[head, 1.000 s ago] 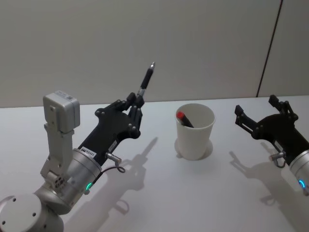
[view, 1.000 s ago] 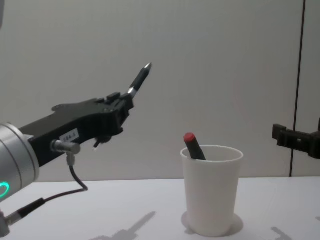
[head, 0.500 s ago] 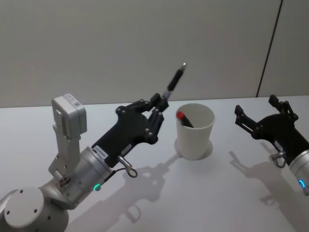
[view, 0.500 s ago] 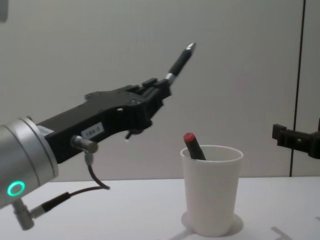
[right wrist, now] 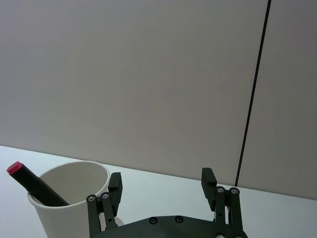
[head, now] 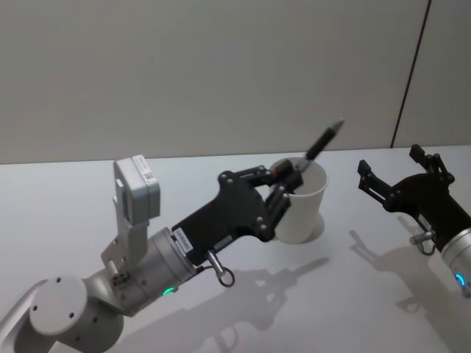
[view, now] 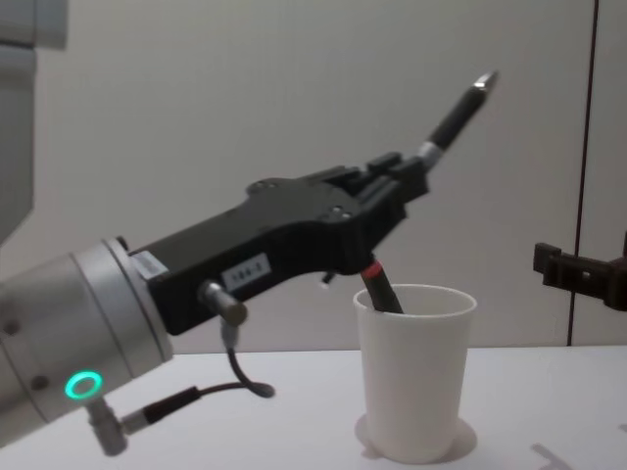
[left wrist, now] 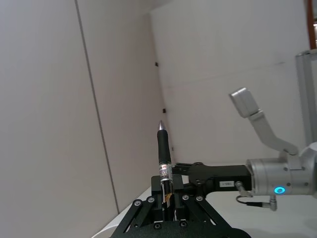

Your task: Place the pen into the pen holder.

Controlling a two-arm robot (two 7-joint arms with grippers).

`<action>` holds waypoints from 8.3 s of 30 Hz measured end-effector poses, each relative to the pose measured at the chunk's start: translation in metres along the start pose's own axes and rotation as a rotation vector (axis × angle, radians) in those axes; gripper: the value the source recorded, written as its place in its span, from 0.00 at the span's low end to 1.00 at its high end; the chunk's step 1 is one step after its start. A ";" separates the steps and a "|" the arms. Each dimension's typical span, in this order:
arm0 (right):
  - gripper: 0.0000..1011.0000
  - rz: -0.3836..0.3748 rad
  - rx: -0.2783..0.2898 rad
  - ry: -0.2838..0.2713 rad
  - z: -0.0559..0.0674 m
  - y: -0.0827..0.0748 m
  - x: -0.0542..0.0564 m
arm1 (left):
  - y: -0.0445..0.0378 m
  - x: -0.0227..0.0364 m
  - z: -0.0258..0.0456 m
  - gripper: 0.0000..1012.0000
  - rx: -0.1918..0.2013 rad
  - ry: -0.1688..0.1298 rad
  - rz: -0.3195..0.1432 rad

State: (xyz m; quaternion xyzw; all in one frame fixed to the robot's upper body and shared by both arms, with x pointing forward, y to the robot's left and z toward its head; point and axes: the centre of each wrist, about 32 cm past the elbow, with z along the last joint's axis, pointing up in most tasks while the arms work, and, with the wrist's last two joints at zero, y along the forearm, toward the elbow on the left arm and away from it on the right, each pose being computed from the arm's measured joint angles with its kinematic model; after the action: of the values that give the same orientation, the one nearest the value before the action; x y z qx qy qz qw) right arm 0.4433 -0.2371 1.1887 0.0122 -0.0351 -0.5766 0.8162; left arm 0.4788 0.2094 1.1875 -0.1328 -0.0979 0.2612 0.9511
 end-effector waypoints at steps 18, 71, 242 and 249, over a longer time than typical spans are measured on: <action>0.99 0.000 0.000 0.000 0.000 0.000 0.000 | -0.0133 -0.0008 -0.0073 0.13 -0.011 -0.002 -0.107; 0.99 0.415 -0.049 0.313 0.052 -0.067 0.053 | -0.0176 -0.0012 -0.0095 0.13 -0.014 -0.002 -0.138; 0.12 0.462 0.057 0.787 0.035 -0.035 -0.005 | -0.0176 -0.0012 -0.0095 0.13 -0.014 -0.002 -0.139; 0.12 0.462 0.058 0.787 0.035 -0.035 -0.005 | -0.0176 -0.0012 -0.0095 0.23 -0.014 -0.002 -0.139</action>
State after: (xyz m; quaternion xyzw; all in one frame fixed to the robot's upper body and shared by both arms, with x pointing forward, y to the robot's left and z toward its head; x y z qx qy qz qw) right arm 0.4059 -0.2435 1.2215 0.2448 0.2598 -0.3296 0.8740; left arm 0.4886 0.1923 1.1837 -0.1320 -0.1094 0.1941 0.9659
